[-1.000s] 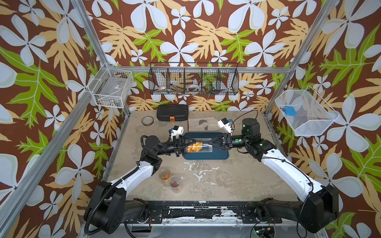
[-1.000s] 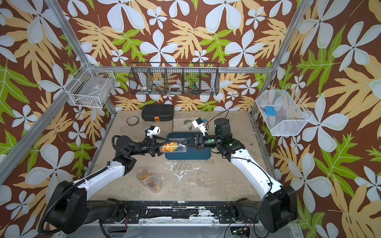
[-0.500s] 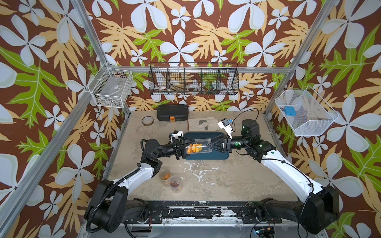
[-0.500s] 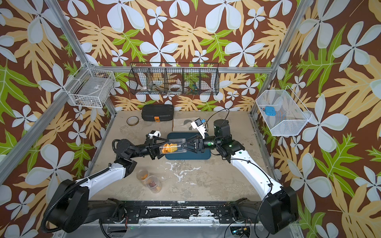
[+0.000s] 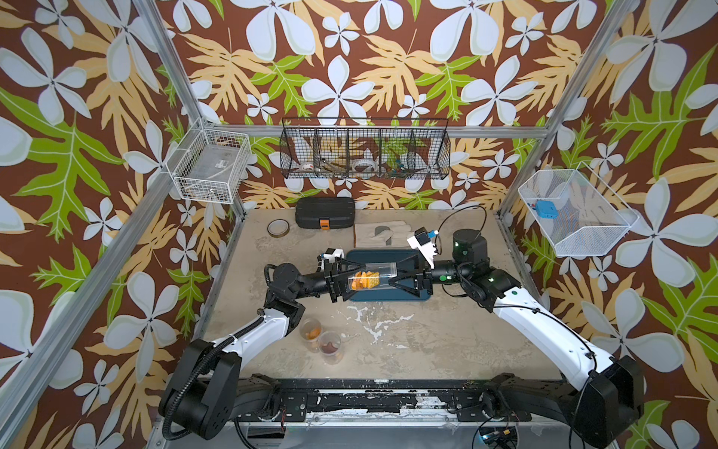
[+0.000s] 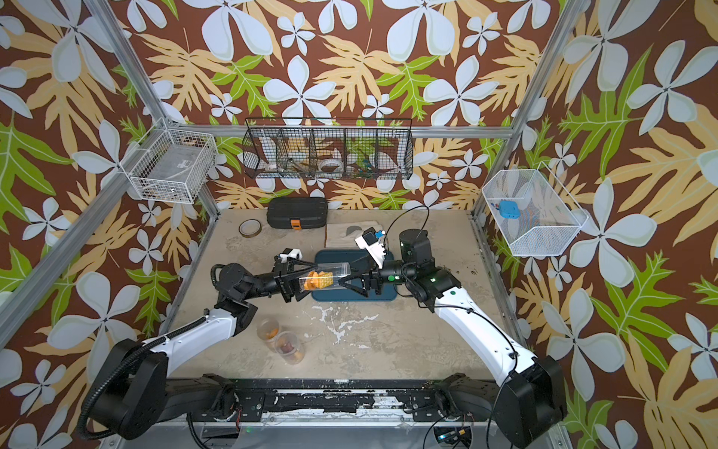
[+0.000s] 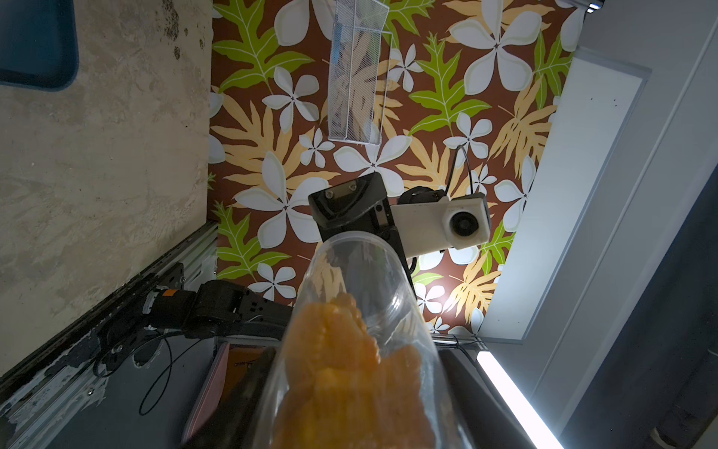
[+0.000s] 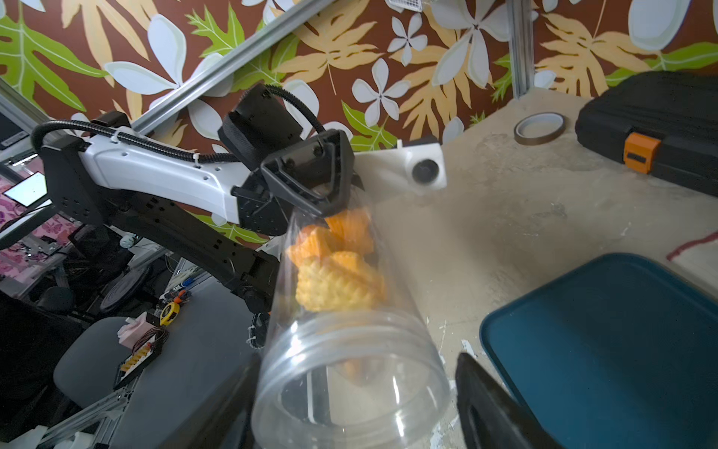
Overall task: Pour the cookies out of the jar
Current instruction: Unscrew the lid from the jar, then place the lid at the center of the board.
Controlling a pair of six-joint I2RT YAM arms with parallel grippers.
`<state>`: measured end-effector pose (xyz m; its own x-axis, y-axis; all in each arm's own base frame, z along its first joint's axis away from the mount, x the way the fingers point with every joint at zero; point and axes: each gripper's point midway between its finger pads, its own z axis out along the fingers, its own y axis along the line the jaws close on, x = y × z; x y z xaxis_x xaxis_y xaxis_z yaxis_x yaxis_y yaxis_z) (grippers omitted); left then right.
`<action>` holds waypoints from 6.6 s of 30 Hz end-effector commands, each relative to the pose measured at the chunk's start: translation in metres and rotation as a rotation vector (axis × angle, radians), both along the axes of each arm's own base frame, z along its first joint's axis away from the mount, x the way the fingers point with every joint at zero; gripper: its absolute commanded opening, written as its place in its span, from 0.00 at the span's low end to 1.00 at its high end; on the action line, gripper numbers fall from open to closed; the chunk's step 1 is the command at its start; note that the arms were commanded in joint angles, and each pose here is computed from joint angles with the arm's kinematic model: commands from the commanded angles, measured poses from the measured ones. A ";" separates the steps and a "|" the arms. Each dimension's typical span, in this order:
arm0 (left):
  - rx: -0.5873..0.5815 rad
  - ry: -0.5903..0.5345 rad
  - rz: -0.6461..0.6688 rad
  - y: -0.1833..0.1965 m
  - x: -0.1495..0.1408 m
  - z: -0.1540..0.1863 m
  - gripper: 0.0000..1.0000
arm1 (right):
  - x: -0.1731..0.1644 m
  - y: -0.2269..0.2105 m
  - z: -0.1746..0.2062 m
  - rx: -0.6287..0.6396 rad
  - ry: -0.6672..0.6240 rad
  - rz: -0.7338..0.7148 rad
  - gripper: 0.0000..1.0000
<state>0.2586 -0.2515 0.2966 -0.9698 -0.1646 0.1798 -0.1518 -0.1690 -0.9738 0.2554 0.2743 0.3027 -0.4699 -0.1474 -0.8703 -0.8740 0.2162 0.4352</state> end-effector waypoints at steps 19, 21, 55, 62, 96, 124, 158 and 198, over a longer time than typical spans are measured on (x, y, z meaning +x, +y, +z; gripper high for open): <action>0.116 -0.192 0.008 -0.004 0.005 0.006 0.49 | 0.010 -0.032 -0.005 0.178 0.923 -0.198 1.00; 0.112 -0.198 0.007 -0.004 0.004 0.007 0.49 | 0.001 -0.025 -0.002 0.179 0.932 -0.165 1.00; 0.030 -0.206 0.016 -0.001 0.000 0.024 0.49 | -0.009 -0.003 0.015 0.206 0.869 -0.052 0.88; 0.041 -0.196 0.012 -0.001 -0.001 0.019 0.49 | -0.006 -0.002 0.019 0.214 0.849 -0.049 0.84; 0.044 -0.111 0.003 0.000 -0.005 0.020 0.48 | 0.000 -0.010 0.055 0.138 0.077 -0.011 0.51; 0.087 -0.073 -0.018 -0.004 -0.008 0.001 0.48 | -0.001 -0.023 0.028 -0.306 -1.339 -0.029 0.32; 0.190 -0.116 0.026 -0.002 0.013 -0.010 0.48 | 0.077 -0.138 -0.072 -0.539 -0.224 -0.810 0.47; 0.329 -0.154 0.048 0.003 0.009 -0.044 0.48 | 0.165 -0.247 -0.193 -0.680 0.641 -1.050 1.00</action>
<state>0.2616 -0.2467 0.2459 -0.9722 -0.2337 0.0167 -0.0547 0.1570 -0.9861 0.4176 0.0121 0.0762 -0.9277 0.2012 -0.3146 0.1548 0.9738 0.1664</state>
